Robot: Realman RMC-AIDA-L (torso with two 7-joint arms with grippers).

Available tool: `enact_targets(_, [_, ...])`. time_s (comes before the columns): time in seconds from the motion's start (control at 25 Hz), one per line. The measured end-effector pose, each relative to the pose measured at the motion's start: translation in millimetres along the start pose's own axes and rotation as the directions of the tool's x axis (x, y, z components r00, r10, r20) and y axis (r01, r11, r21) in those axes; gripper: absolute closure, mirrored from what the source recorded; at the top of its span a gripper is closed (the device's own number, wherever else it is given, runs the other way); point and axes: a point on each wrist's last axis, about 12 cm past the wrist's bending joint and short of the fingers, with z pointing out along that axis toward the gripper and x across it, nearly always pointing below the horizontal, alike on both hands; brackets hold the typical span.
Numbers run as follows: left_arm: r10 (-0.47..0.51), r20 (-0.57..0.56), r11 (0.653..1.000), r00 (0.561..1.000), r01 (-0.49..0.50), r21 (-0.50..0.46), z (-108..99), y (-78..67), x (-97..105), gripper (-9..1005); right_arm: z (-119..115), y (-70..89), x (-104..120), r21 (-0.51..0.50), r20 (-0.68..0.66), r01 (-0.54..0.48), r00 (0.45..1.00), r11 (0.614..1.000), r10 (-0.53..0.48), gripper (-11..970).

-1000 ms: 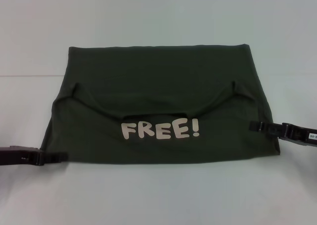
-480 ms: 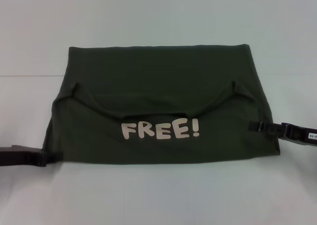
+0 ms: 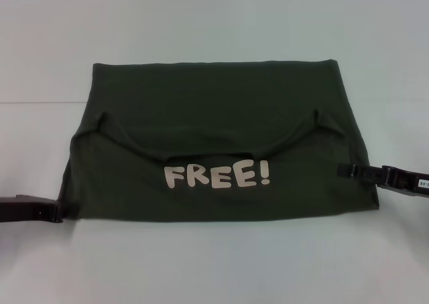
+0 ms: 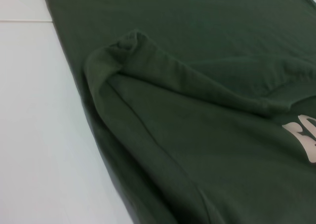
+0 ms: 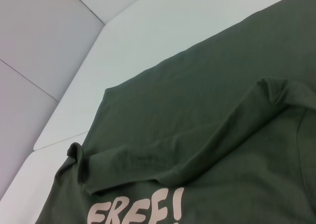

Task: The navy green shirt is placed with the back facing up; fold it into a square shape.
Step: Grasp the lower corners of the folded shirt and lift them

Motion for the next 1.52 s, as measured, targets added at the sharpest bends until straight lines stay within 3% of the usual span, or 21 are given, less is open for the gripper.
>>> enact_targets(0.16, [-0.001, 0.005, 1.000, 1.000, 0.001, -0.001, -1.1, 0.8, -1.3, 963, -1.3, 0.3, -0.5, -0.005, -0.004, -0.005, 1.000, 1.000, 0.005, 71])
enact_targets(0.32, [-0.004, 0.013, 1.000, 1.000, 0.004, 0.002, -3.7, 2.1, -2.9, 963, -11.8, 5.5, -16.9, -0.001, -0.052, -0.025, 0.998, 1.000, 0.025, 73])
enact_targets(0.6, [-0.025, 0.037, 0.999, 0.999, 0.024, 0.024, -11.4, 5.4, -6.2, 963, -38.5, 23.8, -69.9, 0.203, -0.222, -0.018, 0.973, 0.979, 0.064, 77])
enact_targets(0.8, [-0.021, 0.039, 0.999, 0.999, 0.020, 0.027, -11.8, 5.5, -6.6, 963, -31.7, 37.8, -93.7, 0.297, -0.308, 0.037, 0.950, 0.954, 0.059, 79])
enact_targets(1.12, [-0.022, 0.036, 0.999, 0.999, 0.021, 0.027, -12.1, 5.9, -4.7, 963, 11.0, 52.8, -87.3, 0.331, -0.410, 0.150, 0.912, 0.932, -0.001, 77])
enact_targets(1.52, [-0.024, 0.034, 0.999, 0.999, 0.023, 0.027, -12.5, 6.4, -2.6, 963, 28.4, 48.1, -72.2, 0.348, -0.419, 0.175, 0.908, 0.921, -0.014, 75])
